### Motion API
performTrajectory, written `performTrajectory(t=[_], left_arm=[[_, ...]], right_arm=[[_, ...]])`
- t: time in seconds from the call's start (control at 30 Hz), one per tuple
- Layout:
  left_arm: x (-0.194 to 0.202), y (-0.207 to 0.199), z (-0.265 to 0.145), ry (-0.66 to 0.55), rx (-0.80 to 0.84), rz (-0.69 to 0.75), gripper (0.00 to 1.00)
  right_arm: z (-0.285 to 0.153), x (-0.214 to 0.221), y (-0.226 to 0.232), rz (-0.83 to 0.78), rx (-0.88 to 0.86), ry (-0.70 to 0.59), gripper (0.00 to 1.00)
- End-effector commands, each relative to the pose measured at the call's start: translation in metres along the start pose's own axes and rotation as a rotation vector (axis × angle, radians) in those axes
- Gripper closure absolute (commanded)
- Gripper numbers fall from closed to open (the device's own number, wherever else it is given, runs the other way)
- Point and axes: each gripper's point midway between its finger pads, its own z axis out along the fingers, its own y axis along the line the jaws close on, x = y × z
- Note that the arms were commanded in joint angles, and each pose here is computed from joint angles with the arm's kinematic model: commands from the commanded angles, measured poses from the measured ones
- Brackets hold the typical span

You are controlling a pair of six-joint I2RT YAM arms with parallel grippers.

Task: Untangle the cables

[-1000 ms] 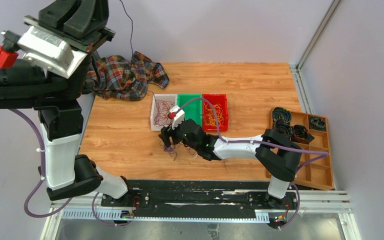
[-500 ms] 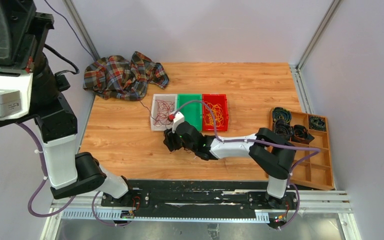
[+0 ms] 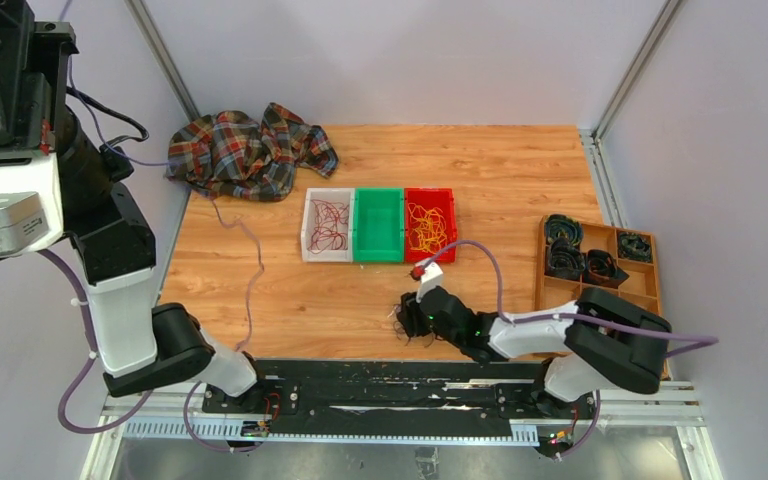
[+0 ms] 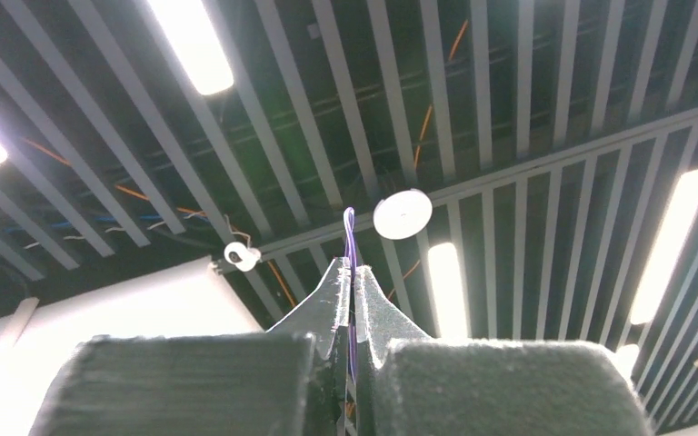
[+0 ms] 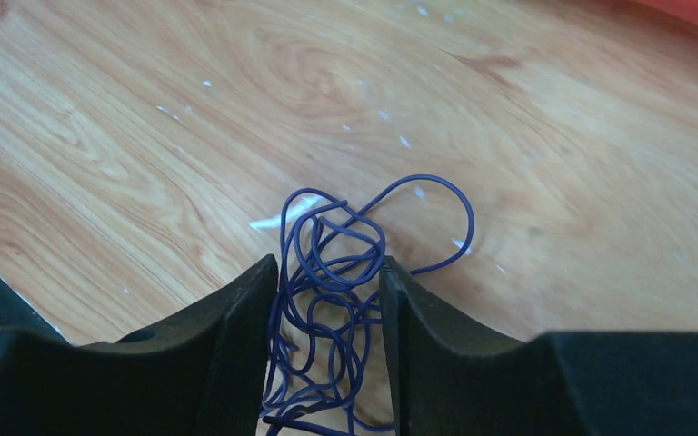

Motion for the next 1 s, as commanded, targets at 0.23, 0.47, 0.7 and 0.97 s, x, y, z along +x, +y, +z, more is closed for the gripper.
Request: performTrajectory(t=[0.23, 0.47, 0.7, 0.97], left_arm=[[0.025, -0.036, -0.029, 0.141, 0.093, -0.080, 0.99], [0.041, -0.100, -0.069, 0.220, 0.268, -0.134, 0.99], [0.056, -0.144, -0.106, 0.309, 0.363, -0.191, 0.99], [0.076, -0.203, -0.147, 0.399, 0.469, -0.237, 0.99]], right_arm=[[-0.044, -0.041, -0.027, 0.022, 0.070, -0.141, 0.34], [-0.066, -0.076, -0.013, 0.027, 0.016, -0.203, 0.25], [-0.077, -0.118, 0.004, 0.080, -0.034, -0.306, 0.25], [-0.069, -0.174, 0.018, 0.099, 0.004, -0.392, 0.27]])
